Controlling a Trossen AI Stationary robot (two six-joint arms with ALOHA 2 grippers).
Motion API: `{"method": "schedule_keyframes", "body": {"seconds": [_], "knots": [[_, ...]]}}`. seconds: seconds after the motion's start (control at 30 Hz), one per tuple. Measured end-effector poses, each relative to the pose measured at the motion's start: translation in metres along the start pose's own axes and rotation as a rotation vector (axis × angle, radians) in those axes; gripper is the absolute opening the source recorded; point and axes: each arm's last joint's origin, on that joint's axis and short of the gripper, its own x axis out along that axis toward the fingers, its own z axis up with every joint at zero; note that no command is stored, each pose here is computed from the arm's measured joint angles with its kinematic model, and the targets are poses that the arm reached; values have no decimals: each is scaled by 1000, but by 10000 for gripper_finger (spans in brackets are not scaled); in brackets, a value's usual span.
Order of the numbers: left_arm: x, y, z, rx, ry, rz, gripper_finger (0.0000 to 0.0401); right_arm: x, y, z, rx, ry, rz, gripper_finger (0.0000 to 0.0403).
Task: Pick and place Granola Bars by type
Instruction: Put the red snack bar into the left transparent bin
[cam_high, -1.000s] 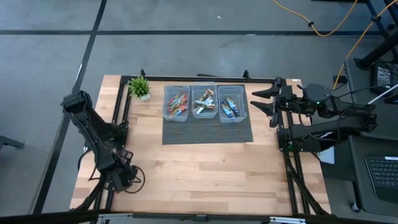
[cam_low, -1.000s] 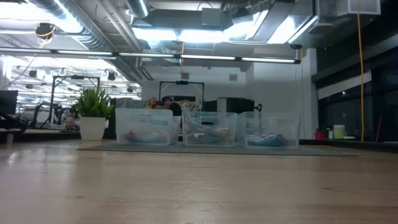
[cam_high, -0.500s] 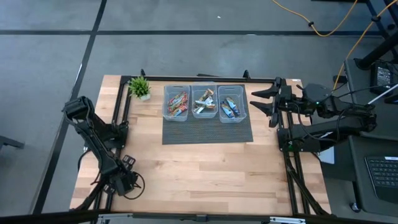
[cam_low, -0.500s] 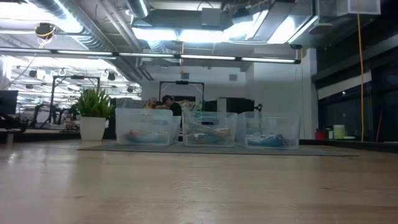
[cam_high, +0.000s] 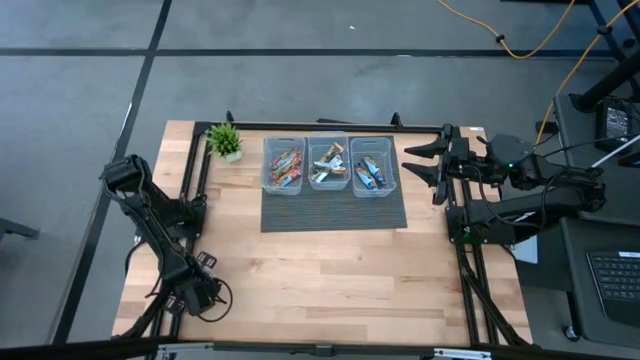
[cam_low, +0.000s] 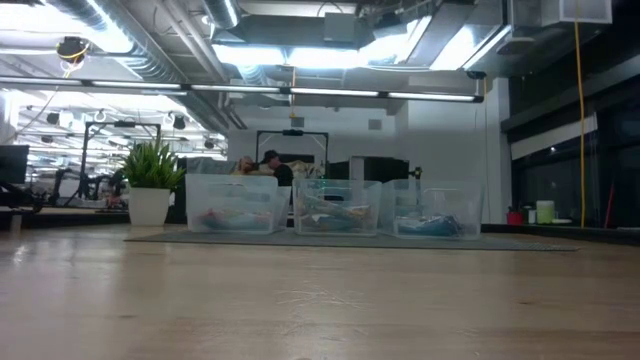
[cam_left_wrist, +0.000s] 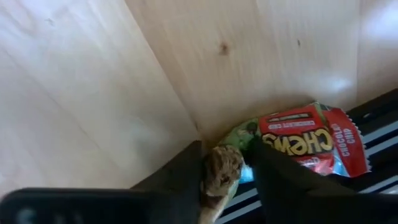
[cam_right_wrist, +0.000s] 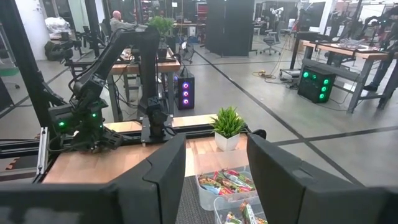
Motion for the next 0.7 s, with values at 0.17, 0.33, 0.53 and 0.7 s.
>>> {"method": "schedule_keyframes", "body": {"seconds": [0.17,0.33,0.53,0.7], "knots": [[-2,2,3,-17,18,-30,67,0,0,0,1,0,0,174],[-11,7,13,-9,-6,-48,28,0,0,0,0,0,0,174],[-23,24,27,-18,-56,3,18,0,0,0,-1,1,0,174],[-35,41,37,-41,-90,67,17,0,0,0,-1,2,1,174]]}}
